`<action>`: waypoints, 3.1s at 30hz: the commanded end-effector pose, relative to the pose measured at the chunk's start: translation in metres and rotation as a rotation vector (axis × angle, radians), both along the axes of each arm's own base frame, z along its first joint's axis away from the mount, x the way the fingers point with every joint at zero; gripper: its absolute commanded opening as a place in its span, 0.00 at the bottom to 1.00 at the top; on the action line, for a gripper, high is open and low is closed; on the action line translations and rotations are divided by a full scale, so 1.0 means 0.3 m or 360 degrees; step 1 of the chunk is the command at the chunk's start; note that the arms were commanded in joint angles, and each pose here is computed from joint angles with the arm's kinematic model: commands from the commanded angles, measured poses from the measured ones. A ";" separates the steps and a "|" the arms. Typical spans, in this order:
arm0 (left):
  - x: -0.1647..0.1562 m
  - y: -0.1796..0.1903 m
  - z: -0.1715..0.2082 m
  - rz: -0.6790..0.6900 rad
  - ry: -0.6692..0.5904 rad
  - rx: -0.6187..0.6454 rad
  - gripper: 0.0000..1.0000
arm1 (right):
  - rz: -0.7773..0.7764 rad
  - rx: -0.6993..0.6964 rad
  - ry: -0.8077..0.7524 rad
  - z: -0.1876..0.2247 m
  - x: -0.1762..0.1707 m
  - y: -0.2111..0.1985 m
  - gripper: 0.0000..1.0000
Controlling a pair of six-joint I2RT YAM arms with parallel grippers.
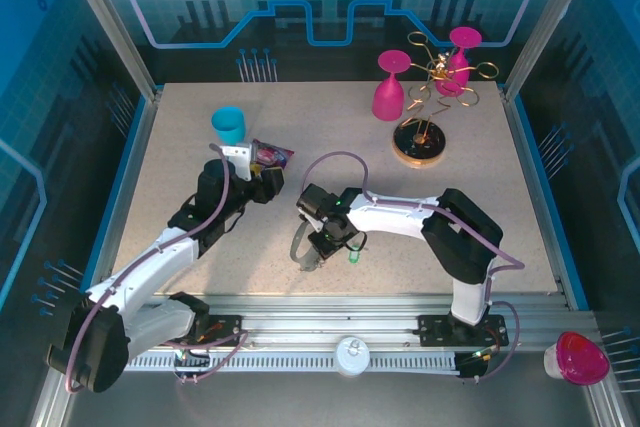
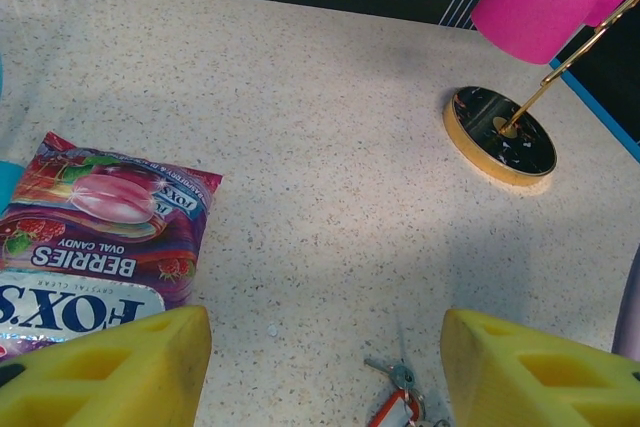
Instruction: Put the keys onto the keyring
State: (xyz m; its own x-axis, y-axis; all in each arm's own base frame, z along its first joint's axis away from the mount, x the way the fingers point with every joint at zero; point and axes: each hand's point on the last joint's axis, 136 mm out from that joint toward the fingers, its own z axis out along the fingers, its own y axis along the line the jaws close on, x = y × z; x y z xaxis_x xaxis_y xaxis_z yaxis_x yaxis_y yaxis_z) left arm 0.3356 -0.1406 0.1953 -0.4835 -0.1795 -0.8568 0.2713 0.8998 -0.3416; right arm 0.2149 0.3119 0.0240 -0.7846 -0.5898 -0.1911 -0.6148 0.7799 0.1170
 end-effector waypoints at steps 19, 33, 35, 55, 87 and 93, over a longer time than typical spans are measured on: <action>-0.214 -0.182 0.072 -0.0887 -0.0469 0.0377 0.54 | 0.0584 0.0980 -0.0429 0.443 0.042 0.058 0.00; -0.377 -0.319 0.015 -0.1426 -0.0612 0.0347 0.26 | 0.1009 0.1350 -0.0813 0.608 -0.006 0.032 0.00; -0.373 -0.327 0.021 -0.1422 -0.0602 0.0300 0.21 | 0.1047 0.1351 -0.0830 0.612 -0.013 0.037 0.00; -0.466 -0.362 -0.012 -0.1646 -0.0566 0.0178 0.22 | 0.1162 0.1388 -0.0869 0.650 -0.074 0.085 0.00; -0.479 -0.353 -0.007 -0.1663 -0.0615 0.0230 0.15 | 0.1239 0.1391 -0.0798 0.619 -0.113 0.125 0.00; -0.489 -0.355 -0.001 -0.1685 -0.0633 0.0221 0.18 | 0.1241 0.1336 -0.0774 0.581 -0.111 0.128 0.00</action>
State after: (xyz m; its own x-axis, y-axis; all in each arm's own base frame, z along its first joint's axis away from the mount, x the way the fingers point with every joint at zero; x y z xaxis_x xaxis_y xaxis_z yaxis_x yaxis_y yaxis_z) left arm 0.1980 -0.2424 0.1814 -0.0942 0.3055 -0.9475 0.9713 0.2372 -0.0201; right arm 0.1908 0.3416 0.1970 -0.0548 -0.4204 -0.9057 -0.9984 0.0335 0.0448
